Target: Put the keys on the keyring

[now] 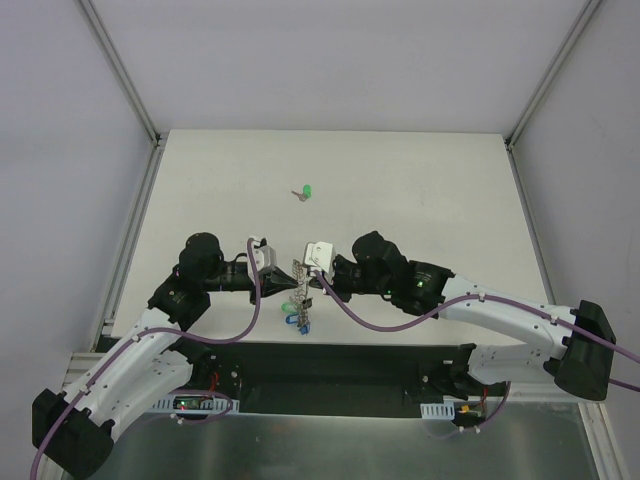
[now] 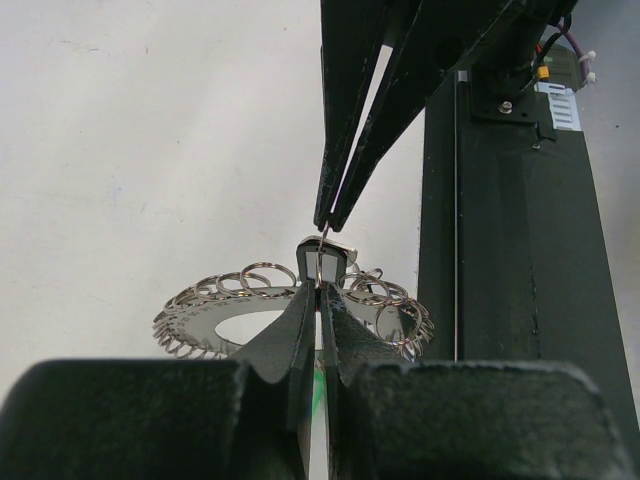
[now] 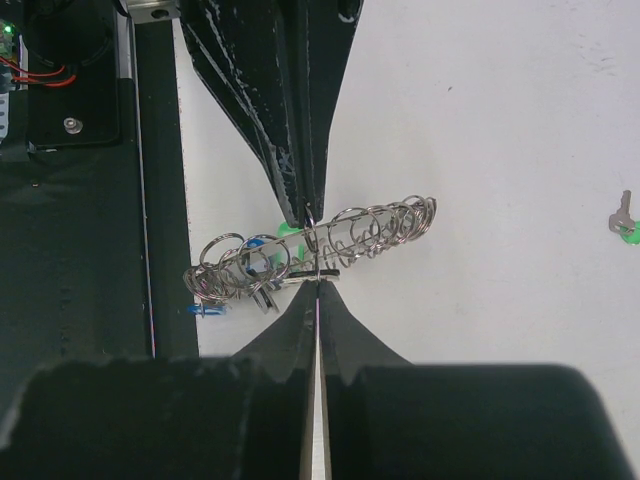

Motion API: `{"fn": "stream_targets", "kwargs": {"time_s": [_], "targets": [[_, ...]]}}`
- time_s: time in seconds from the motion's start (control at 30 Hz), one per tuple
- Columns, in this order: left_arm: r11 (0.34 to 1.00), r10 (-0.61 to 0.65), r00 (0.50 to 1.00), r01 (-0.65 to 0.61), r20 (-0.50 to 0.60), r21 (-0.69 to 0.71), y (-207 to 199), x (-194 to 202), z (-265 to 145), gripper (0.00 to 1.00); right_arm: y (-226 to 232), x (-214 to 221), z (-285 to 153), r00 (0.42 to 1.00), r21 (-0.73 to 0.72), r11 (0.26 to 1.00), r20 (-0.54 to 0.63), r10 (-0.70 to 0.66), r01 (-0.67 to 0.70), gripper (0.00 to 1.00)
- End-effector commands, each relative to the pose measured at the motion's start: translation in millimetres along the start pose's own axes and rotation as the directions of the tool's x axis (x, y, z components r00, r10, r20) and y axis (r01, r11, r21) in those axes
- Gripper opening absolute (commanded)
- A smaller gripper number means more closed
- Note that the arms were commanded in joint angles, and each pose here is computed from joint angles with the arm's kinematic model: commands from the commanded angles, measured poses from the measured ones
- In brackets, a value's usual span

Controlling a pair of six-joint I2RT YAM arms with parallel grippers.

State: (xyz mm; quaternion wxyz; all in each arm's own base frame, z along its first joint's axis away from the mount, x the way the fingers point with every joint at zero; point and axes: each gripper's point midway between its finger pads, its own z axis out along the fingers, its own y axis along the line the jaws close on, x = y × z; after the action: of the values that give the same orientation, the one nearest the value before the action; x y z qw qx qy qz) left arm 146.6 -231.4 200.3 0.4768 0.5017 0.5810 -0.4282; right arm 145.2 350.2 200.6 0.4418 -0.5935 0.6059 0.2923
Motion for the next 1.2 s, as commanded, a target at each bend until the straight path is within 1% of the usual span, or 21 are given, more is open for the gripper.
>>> {"fn": "stream_targets", "kwargs": {"time_s": [0.0,0.33,0.57,0.83,1.0,1.13,1.17], "targets": [[0.997,0.072,0.995,-0.075,0.069,0.031,-2.0,-21.1,0.7,0.00,0.5,-20.2,-5.3,0.998,-0.011,1.000,0.066,-0.014,0.015,0.01],[0.995,0.063,0.995,-0.067,0.072,0.067,-6.9,-21.5,1.6,0.00,7.5,-21.0,-5.8,0.996,-0.049,0.998,0.081,-0.036,0.040,0.01],[0.986,0.039,0.996,-0.051,0.078,0.157,-19.2,-21.1,3.2,0.00,9.9,-18.6,-6.0,0.995,-0.065,0.996,0.079,-0.054,0.059,0.01],[0.976,0.024,0.996,-0.041,0.082,0.215,-27.1,-21.5,3.4,0.00,14.8,-21.3,-7.6,0.994,-0.096,0.993,0.087,-0.066,0.074,0.01],[0.976,0.016,0.997,-0.032,0.077,0.217,-26.3,-21.0,4.2,0.00,16.8,-27.0,-9.1,0.993,-0.110,0.992,0.099,-0.058,0.069,0.01],[0.984,0.022,0.997,-0.035,0.074,0.177,-20.9,-20.9,4.2,0.00,14.9,-29.1,-8.9,0.994,-0.095,0.995,0.101,-0.031,0.041,0.01],[0.989,0.019,0.997,-0.029,0.068,0.148,-16.2,-19.9,4.6,0.00,13.5,-29.0,-9.4,0.995,-0.087,0.996,0.099,-0.027,0.035,0.01]]}}
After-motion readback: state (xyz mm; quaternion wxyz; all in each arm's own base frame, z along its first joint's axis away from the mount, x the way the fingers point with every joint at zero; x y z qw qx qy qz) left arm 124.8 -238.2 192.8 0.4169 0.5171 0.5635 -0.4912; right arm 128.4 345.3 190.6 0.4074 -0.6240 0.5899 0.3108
